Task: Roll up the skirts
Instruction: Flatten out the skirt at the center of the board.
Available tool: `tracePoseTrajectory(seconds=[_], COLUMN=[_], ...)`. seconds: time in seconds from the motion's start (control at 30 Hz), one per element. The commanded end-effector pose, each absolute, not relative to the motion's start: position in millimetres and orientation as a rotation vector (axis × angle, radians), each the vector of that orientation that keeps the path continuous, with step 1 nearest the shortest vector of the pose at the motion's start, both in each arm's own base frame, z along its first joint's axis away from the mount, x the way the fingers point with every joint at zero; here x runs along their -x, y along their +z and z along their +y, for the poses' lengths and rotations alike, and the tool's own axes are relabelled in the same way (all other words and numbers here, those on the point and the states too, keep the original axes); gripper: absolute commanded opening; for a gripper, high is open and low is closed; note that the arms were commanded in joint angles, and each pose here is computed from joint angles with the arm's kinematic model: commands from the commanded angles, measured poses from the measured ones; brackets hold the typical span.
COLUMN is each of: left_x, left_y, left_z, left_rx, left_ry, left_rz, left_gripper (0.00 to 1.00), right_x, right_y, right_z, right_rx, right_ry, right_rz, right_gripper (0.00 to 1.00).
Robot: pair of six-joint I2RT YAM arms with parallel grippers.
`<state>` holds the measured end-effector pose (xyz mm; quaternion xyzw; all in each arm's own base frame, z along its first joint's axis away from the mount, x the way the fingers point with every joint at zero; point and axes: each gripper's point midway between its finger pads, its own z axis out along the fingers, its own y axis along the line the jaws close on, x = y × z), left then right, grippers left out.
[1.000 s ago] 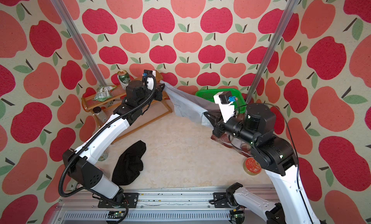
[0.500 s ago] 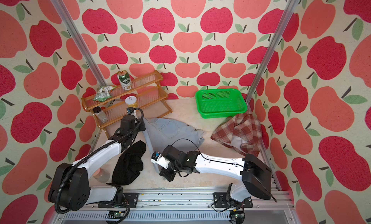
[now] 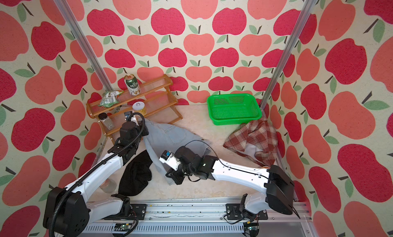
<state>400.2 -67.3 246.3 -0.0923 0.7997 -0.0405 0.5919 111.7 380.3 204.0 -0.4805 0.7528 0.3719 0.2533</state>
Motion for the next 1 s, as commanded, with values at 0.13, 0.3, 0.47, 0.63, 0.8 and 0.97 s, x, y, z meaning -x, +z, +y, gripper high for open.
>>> tracePoseTrajectory(seconds=[0.13,0.3,0.47,0.63,0.8,0.97], left_x=[-447.2,-493.8,-519.0,-523.0,-533.9,-529.2], left_y=[374.4,394.9,427.5,457.6,424.4,329.3], left_z=[-191.7,-280.1,-374.7,-402.3,-377.1,-287.5], left_rx=[-0.151,-0.26,-0.432,-0.405,-0.375,-0.149], left_ry=[-0.193,-0.338,-0.397,-0.541,-0.552,-0.573], left_rz=[1.698,1.676,1.59,1.494,1.638,1.663], left_gripper=[0.0,0.0,0.0,0.0,0.0,0.13], right_x=[-203.2,-219.4,-190.1,-147.1,-121.4,-128.2], right_y=[337.3,381.6,457.6,501.2,492.3,396.7], right_z=[208.7,127.1,86.6,131.7,180.2,247.4], right_rx=[0.683,0.358,0.283,0.564,0.788,0.938], right_ry=[0.661,0.465,0.388,0.666,1.027,1.259], right_rz=[1.96,1.959,1.782,1.613,1.548,1.63], right_gripper=[0.0,0.0,0.0,0.0,0.0,0.0])
